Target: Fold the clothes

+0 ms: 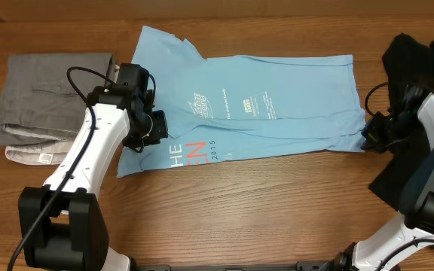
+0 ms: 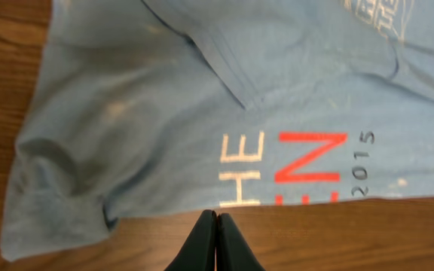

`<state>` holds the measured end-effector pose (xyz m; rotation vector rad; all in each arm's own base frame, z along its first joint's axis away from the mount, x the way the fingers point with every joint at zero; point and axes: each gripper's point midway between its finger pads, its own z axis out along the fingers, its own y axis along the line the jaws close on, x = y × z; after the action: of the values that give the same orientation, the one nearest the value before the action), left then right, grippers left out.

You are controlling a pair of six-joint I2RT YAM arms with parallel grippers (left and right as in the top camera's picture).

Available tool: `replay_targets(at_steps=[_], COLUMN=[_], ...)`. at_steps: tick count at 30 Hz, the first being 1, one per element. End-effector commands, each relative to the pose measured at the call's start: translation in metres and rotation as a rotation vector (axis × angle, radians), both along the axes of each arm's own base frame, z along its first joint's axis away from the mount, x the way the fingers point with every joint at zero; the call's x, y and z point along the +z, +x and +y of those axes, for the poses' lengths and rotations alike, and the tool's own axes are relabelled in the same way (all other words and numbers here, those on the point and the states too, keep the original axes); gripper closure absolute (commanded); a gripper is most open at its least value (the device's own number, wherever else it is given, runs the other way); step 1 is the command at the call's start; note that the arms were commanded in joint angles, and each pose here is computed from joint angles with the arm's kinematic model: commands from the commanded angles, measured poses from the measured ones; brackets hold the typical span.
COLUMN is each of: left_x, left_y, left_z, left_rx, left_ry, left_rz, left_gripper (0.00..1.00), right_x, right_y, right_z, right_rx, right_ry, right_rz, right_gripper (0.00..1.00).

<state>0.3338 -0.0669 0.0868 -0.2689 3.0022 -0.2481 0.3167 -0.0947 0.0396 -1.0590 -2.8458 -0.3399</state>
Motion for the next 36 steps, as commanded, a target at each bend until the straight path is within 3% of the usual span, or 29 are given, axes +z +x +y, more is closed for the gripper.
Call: replay_targets(at_steps=[1, 10, 24, 30, 36], left_x=[-0.008, -0.036, -0.096, -0.095, -0.095], left_y=[0.000, -0.007, -0.026, -0.029, -0.024], left_z=[0.012, 0.019, 0.037, 0.068, 0.091], left_rx=[0.046, 0.118, 0.129, 0.138, 0.196], left_ry=[0.052, 0.083, 0.169, 0.315, 0.343], left_rz=[-0.005, 0.022, 0.216, 0.223, 0.203], left_gripper=[0.96, 0.96, 0.96, 0.96, 0.96], right_x=[-0.007, -0.021, -0.045, -0.052, -0.051], right_y=[0.002, 0.003, 0.000, -0.005, 0.010], right_z=[0.002, 0.001, 0.000, -0.023, -0.046], right_rx=[-0.011, -0.013, -0.017, -0.034, -0.066], right_ry=[0.002, -0.006, -0.033, -0.170, -0.283], right_rz=[-0.023, -0.045, -0.072, -0.040, -0.092], right_gripper=[0.96, 0.96, 0.96, 0.96, 0.96])
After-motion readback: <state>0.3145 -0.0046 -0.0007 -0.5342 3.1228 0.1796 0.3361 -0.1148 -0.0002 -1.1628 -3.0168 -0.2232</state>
